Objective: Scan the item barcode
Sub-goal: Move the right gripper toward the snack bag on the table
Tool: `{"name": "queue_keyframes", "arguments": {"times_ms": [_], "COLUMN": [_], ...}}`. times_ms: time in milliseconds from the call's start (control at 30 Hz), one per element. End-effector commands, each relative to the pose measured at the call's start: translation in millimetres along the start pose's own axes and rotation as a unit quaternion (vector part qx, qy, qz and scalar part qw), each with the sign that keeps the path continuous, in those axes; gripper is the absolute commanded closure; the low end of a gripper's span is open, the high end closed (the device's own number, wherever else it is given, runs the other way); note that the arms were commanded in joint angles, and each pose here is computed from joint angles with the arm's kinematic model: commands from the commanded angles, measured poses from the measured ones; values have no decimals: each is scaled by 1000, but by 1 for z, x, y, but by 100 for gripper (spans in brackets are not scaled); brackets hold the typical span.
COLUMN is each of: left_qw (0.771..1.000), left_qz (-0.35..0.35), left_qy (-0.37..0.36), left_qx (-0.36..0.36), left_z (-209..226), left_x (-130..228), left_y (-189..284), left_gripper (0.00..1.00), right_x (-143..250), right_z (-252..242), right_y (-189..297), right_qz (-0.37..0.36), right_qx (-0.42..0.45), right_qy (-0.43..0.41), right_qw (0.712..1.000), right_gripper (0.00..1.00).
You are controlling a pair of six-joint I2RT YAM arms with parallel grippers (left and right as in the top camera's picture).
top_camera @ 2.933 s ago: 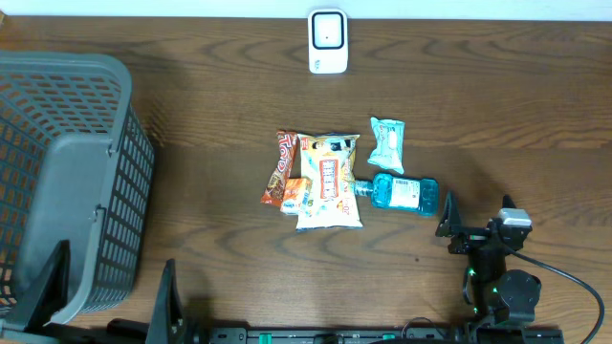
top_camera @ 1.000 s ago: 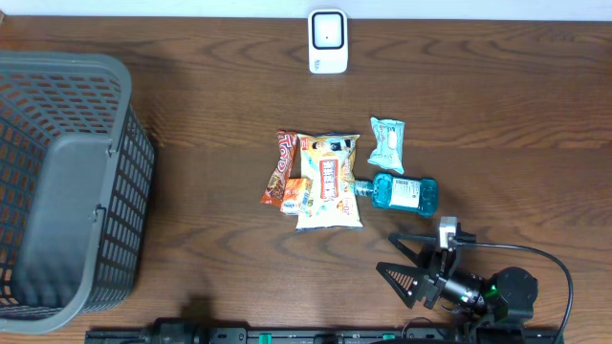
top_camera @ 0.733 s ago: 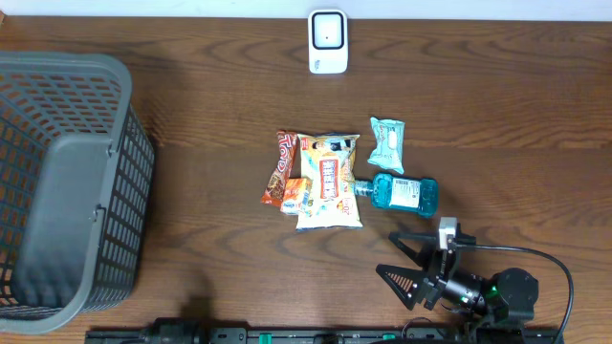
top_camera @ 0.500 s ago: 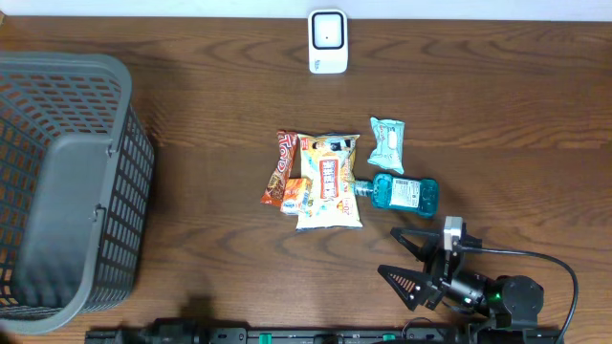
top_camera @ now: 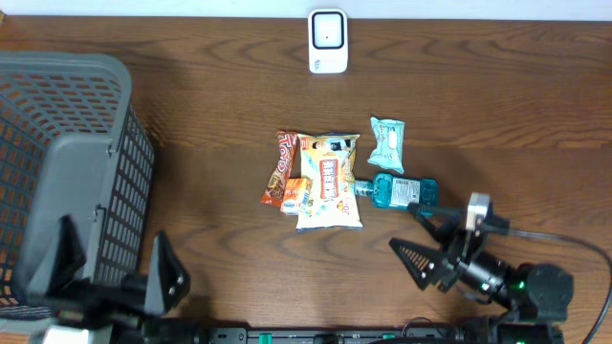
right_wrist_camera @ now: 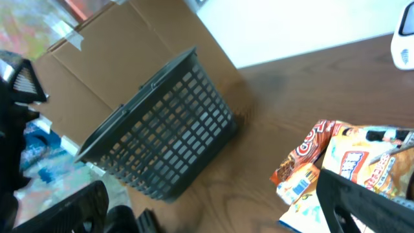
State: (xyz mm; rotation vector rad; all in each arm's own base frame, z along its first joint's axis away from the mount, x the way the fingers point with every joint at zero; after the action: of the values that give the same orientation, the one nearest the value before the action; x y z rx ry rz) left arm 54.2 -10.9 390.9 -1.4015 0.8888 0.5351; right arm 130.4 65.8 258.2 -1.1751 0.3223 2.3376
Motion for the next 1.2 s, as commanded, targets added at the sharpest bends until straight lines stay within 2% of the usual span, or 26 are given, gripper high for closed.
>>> {"name": "queue_keyframes", "arguments": {"times_ms": [0, 167, 333, 500, 600, 733, 833, 933, 1167], "left_qw": [999, 994, 987, 978, 971, 964, 962, 961, 941], "left_qz": [26, 83, 132, 185, 210, 244, 255, 257, 310], "left_qy": [28, 39, 73, 90, 97, 104, 98, 95, 126], "left_qx": [7, 63, 58, 46, 53, 38, -10, -27, -44], "left_z": [2, -2, 3, 9, 9, 12, 20, 23, 27], "left_x": [21, 59, 98, 135, 148, 162, 170, 175, 211], "left_y": [-1, 0, 5, 13, 17, 22, 25, 27, 43], "left_gripper": [0, 0, 0, 0, 1, 1, 0, 1, 1], "right_x": [-25, -55, -75, -76, -70, -53, -42, -31, -23], "right_z": [-1, -16, -27, -31, -29, -27, -26, -26, -38], "right_y": [-10, -32, -62, -99, -114, -129, -135, -140, -158], "right_qz": [15, 50, 104, 196, 223, 259, 283, 307, 289], "right_qx": [16, 40, 90, 239, 280, 278, 272, 268, 286], "right_qy": [32, 10, -2, 14, 34, 42, 39, 36, -42], "right_qw": [999, 998, 990, 951, 933, 924, 919, 913, 912], "right_gripper": [2, 7, 7, 8, 5, 1, 1, 1, 1]}}
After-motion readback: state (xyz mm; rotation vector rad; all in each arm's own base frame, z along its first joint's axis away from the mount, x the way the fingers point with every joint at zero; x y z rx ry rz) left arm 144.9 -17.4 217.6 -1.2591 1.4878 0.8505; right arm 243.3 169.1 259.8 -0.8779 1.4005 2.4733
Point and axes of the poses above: each gripper's point midway between its finger pads, its own y axis back along the fingers, its own z axis along the line the jaws close on, x = y × z, the point moved 9 cm from there along y, back along the fingers, and after that the axes turned 1 degree about y, right-handed, at the moved point
